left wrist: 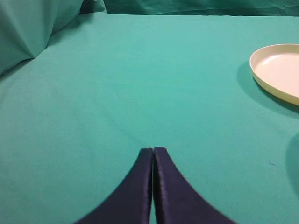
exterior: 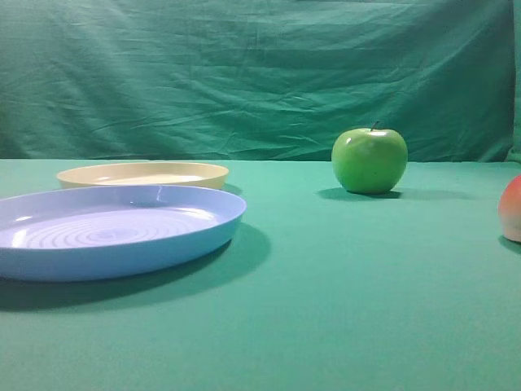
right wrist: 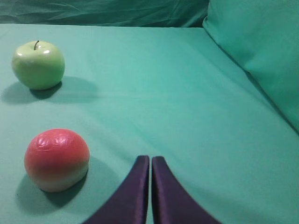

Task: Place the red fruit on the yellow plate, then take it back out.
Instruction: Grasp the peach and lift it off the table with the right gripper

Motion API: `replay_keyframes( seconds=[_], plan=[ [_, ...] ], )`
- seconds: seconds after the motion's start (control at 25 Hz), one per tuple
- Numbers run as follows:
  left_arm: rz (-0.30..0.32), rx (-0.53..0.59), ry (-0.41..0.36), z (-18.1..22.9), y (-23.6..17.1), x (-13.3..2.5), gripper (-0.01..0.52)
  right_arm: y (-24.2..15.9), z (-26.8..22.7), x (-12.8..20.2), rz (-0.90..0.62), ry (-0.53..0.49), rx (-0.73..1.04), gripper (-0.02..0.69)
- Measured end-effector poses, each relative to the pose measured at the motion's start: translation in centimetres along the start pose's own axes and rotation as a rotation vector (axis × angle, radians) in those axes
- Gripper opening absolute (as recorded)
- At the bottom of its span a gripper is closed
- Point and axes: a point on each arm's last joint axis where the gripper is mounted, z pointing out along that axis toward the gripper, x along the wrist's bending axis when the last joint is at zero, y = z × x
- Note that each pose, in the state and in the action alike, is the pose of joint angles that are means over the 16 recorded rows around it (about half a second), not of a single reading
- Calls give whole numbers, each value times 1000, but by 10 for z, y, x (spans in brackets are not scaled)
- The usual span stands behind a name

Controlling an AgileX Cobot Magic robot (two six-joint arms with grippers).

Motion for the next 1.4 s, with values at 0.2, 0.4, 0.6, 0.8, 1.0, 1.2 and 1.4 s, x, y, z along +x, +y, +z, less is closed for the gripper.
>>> replay_keyframes(
  seconds=[0.2, 0.4, 0.6, 0.8, 1.0, 1.2, 1.4],
  plan=[
    [-1, 0, 0, 0, 0, 0, 0, 0, 0, 0, 0, 0, 0, 0],
    [-1, 0, 0, 0, 0, 0, 0, 0, 0, 0, 0, 0, 0, 0],
    [-2, 0, 0, 0, 0, 0, 0, 0, 0, 0, 0, 0, 0, 0],
    [-2, 0, 0, 0, 0, 0, 0, 0, 0, 0, 0, 0, 0, 0],
    [-2, 0, 0, 0, 0, 0, 0, 0, 0, 0, 3, 1, 1, 0],
    [-2, 0, 0, 0, 0, 0, 0, 7, -3, 0, 13, 7, 5, 0],
    [-2, 0, 0, 0, 0, 0, 0, 28, -10, -1, 18, 22, 31, 0]
  ],
)
